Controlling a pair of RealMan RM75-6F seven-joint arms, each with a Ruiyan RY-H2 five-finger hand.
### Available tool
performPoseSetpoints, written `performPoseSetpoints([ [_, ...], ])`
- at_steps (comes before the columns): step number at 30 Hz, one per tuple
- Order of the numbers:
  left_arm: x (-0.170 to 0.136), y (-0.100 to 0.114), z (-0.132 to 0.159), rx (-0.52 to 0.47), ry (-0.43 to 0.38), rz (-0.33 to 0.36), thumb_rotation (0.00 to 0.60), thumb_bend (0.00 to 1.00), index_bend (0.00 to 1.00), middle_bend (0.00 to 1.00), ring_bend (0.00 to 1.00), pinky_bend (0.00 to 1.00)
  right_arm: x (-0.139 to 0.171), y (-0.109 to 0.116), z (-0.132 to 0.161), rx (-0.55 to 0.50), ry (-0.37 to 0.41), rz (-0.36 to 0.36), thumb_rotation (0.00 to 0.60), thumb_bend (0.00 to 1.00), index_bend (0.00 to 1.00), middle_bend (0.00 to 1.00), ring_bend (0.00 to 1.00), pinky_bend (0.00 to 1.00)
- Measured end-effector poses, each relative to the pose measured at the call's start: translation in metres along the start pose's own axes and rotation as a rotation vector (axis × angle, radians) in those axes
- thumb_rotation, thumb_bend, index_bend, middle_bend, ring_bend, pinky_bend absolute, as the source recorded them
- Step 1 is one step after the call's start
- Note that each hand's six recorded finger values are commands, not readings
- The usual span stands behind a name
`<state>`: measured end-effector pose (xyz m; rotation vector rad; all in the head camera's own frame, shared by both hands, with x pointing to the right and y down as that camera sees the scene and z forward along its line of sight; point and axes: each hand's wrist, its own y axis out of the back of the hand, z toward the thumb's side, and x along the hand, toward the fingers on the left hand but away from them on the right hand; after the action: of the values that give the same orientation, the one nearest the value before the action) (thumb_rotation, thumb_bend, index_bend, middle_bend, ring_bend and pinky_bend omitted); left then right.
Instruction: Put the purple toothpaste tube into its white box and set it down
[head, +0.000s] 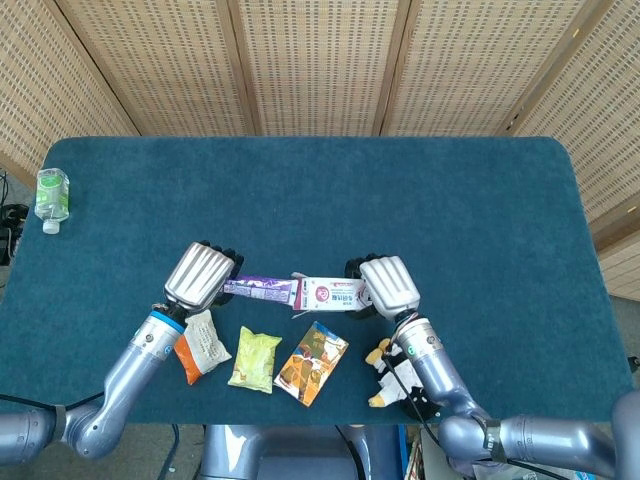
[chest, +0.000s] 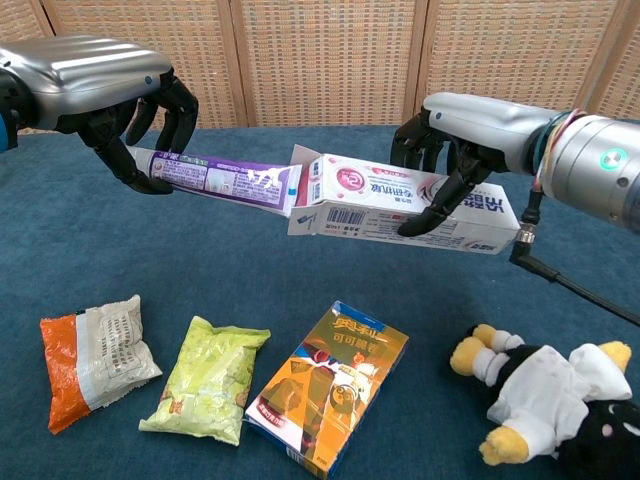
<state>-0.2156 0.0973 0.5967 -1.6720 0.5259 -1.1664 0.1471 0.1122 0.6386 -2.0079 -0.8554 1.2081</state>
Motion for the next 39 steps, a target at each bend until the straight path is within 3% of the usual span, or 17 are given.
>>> performPoseSetpoints([
  [14, -0.011, 0.011, -0.019, 0.030, 0.033, -0.001, 0.600, 0.24, 0.81, 0.71, 0.61, 0.57, 0.000, 0.000, 0.000, -0.003, -0.002, 0.001, 0.600, 0.04, 0.60, 0.53, 0.42, 0.47],
  [25, -0.007, -0.002, -0.010, 0.001, 0.024, -0.032, 0.600, 0.24, 0.81, 0.71, 0.61, 0.58, 0.000, -0.001, 0.001, 0.003, -0.001, 0.001, 0.600, 0.04, 0.60, 0.53, 0.42, 0.47],
  [39, -0.005, -0.002, -0.001, -0.027, 0.011, -0.013, 0.600, 0.24, 0.81, 0.71, 0.61, 0.58, 0.001, -0.003, 0.005, 0.001, 0.010, 0.004, 0.600, 0.04, 0.60, 0.53, 0.42, 0.47],
])
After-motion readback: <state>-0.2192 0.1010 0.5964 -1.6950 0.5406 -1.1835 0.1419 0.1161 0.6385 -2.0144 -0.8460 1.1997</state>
